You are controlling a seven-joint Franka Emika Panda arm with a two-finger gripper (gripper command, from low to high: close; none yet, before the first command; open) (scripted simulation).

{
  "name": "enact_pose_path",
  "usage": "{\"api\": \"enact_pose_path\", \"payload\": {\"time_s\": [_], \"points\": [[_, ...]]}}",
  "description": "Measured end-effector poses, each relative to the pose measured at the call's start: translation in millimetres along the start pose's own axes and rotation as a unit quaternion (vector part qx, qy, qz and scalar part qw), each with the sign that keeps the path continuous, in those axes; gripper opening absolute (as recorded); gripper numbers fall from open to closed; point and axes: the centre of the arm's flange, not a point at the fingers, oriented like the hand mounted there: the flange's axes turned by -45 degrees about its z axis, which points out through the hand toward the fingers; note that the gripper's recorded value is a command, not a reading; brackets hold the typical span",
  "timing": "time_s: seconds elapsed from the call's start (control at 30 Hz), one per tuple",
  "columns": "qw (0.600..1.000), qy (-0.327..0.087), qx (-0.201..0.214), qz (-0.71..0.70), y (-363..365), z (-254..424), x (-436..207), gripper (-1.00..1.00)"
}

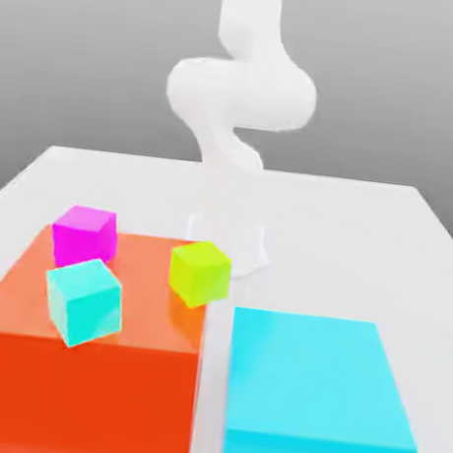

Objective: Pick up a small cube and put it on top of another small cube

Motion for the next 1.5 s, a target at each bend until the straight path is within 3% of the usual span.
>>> {"api": "enact_pose_path", "payload": {"time_s": [0.17,0.37,0.53,0.73,0.83,1.0,1.13,1.37,1.4,1.5], "points": [[0.992,-0.079,-0.051,-0.088,49,85,-25,0.0],[0.964,-0.183,-0.063,-0.182,114,175,-88,0.0],[0.93,-0.263,-0.035,-0.253,164,232,-161,0.0],[0.883,-0.337,0.037,-0.324,209,280,-266,0.0],[0.864,-0.357,0.084,-0.346,221,294,-324,0.0],[0.894,-0.352,0.12,-0.248,199,294,-409,0.0],[0.914,-0.35,0.124,-0.163,173,289,-457,0.0],[0.916,-0.351,0.121,-0.15,165,325,-497,0.0],[0.916,-0.351,0.121,-0.15,163,329,-503,-1.0],[0.916,-0.351,0.122,-0.149,163,329,-503,-1.0]]}}
